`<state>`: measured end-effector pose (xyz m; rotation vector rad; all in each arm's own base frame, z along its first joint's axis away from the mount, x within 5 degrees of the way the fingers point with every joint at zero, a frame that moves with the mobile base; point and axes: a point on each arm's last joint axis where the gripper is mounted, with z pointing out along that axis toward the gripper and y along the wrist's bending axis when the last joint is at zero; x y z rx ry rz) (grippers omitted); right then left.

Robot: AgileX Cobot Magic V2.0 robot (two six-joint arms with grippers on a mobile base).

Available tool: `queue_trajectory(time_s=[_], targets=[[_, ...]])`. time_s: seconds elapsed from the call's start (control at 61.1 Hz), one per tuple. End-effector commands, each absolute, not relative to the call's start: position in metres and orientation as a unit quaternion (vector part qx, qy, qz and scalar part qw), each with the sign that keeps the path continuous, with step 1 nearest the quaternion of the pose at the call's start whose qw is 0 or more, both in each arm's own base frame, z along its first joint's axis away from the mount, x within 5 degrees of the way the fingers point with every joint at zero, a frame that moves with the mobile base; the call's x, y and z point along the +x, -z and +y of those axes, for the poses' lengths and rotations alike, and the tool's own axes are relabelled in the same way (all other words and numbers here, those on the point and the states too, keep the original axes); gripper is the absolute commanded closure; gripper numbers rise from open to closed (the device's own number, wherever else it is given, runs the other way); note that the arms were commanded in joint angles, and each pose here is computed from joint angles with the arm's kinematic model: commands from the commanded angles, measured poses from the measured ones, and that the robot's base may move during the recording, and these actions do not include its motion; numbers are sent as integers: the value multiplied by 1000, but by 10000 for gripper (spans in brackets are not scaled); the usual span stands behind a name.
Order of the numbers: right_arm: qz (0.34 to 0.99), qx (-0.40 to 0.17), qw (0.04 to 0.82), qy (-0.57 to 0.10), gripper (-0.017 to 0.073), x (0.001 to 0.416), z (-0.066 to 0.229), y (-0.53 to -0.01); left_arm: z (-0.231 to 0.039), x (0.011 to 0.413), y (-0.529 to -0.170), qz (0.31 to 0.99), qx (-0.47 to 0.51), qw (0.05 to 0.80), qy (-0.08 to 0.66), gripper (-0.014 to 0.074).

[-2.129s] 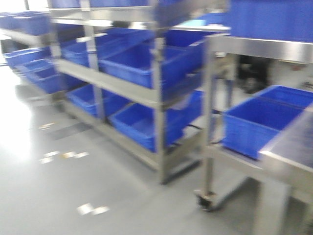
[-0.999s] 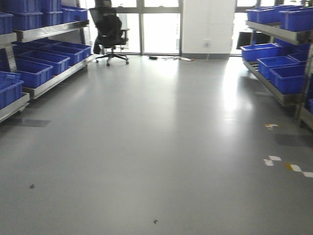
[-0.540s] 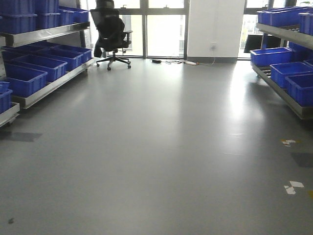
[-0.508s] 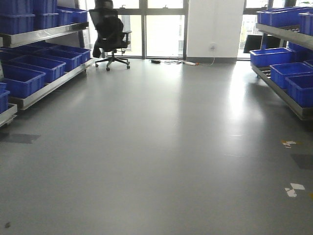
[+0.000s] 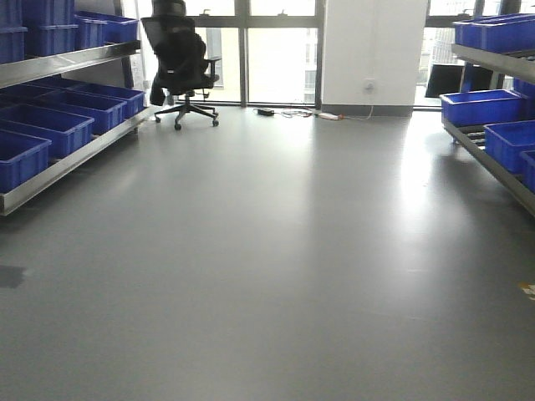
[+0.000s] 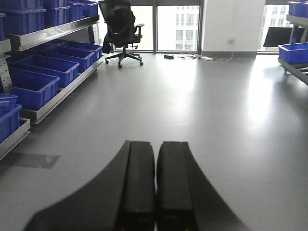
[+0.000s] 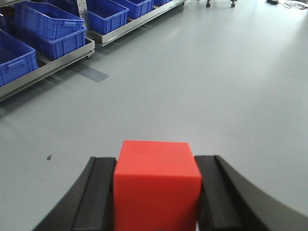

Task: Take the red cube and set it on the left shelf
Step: 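Drive the base to the shelving rack holding the red cube, then approach the blue crate on the shelf with the red cube held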

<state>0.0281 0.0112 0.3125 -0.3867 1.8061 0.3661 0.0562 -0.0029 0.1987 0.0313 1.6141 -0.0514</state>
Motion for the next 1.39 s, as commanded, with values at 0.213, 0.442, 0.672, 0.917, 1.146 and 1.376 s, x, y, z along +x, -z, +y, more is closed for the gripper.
queue_trajectory(time_s=[0.213, 0.442, 0.672, 0.917, 1.146, 1.376], targets=[[745, -164, 626, -162, 405, 30, 12, -327, -3, 56, -200, 694, 14, 719, 28, 492], [745, -164, 626, -162, 405, 30, 12, -327, -3, 56, -200, 694, 14, 719, 28, 492], [745, -164, 626, -162, 405, 30, 12, -327, -3, 56, -200, 694, 14, 719, 28, 492], [745, -164, 626, -162, 405, 30, 12, -327, -3, 56, -200, 694, 14, 719, 28, 492], [745, -164, 626, -162, 405, 30, 12, -327, -3, 56, -200, 694, 14, 719, 28, 492], [745, -164, 626, -162, 405, 30, 12, -327, -3, 56, -200, 694, 14, 719, 28, 492]])
